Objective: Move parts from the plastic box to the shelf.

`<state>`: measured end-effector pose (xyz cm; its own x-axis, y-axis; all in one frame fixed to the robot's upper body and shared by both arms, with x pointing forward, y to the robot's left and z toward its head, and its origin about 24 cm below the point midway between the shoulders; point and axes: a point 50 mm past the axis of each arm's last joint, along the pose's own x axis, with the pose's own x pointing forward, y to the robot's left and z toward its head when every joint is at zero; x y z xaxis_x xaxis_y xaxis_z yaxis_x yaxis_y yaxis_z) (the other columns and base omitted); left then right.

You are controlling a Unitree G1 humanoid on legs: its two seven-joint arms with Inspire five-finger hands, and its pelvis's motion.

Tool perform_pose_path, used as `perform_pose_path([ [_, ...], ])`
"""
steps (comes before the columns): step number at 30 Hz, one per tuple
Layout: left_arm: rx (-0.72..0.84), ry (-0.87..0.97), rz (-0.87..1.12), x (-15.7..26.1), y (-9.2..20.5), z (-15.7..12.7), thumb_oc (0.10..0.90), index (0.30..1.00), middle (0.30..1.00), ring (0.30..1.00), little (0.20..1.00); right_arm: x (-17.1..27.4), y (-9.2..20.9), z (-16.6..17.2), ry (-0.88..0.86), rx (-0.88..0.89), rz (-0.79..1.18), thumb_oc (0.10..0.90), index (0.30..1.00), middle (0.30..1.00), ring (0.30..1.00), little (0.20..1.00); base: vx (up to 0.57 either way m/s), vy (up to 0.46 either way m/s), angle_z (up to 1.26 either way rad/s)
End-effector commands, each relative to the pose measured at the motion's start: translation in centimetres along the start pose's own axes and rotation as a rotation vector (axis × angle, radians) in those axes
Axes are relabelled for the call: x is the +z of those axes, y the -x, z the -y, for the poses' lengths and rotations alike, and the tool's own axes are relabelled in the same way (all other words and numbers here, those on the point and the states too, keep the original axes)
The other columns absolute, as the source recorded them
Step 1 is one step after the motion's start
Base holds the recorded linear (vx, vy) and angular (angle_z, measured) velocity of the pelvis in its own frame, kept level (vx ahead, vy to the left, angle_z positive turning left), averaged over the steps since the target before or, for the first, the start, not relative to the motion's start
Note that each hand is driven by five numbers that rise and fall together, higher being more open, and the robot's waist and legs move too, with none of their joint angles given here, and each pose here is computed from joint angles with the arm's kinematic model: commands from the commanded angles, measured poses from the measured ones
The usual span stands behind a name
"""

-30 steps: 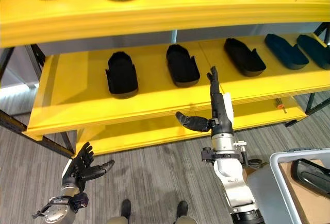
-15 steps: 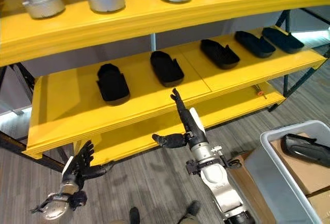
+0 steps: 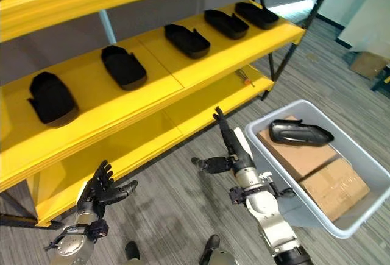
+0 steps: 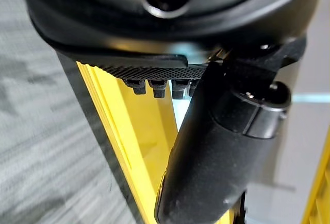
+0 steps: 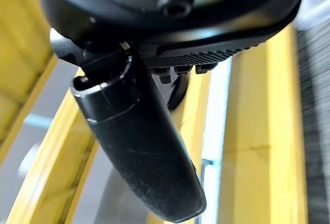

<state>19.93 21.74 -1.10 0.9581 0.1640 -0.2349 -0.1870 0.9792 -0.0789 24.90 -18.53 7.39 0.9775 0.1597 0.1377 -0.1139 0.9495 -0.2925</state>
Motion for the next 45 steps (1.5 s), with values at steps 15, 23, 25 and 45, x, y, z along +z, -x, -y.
perform_pose_path([
  [15,-0.12,-0.057,0.27,5.0,-0.3,0.8,0.9,1.0,1.0,1.0,1.0,5.7,-1.2,0.7,-0.081,-0.017,0.345,0.9,1.0,1.0,1.0,1.0,0.13,-0.044,-0.77],
  [23,-0.168,-0.06,0.246,4.8,0.0,0.9,0.9,1.0,1.0,1.0,1.0,4.6,-0.6,-0.2,-0.119,0.033,0.281,0.9,1.0,1.0,1.0,1.0,0.2,0.209,-0.89],
  [25,-0.159,-0.074,0.24,4.8,0.1,0.3,0.9,1.0,1.0,1.0,1.0,4.5,-0.6,-0.5,-0.123,0.045,0.272,0.9,1.0,1.0,1.0,1.0,0.13,0.214,-0.41],
  [45,-0.126,-0.112,0.225,4.7,0.3,-0.7,0.9,1.0,1.0,1.0,1.0,3.7,-0.3,-1.4,-0.113,0.046,0.231,0.9,1.0,1.0,1.0,1.0,0.13,0.023,-0.13],
])
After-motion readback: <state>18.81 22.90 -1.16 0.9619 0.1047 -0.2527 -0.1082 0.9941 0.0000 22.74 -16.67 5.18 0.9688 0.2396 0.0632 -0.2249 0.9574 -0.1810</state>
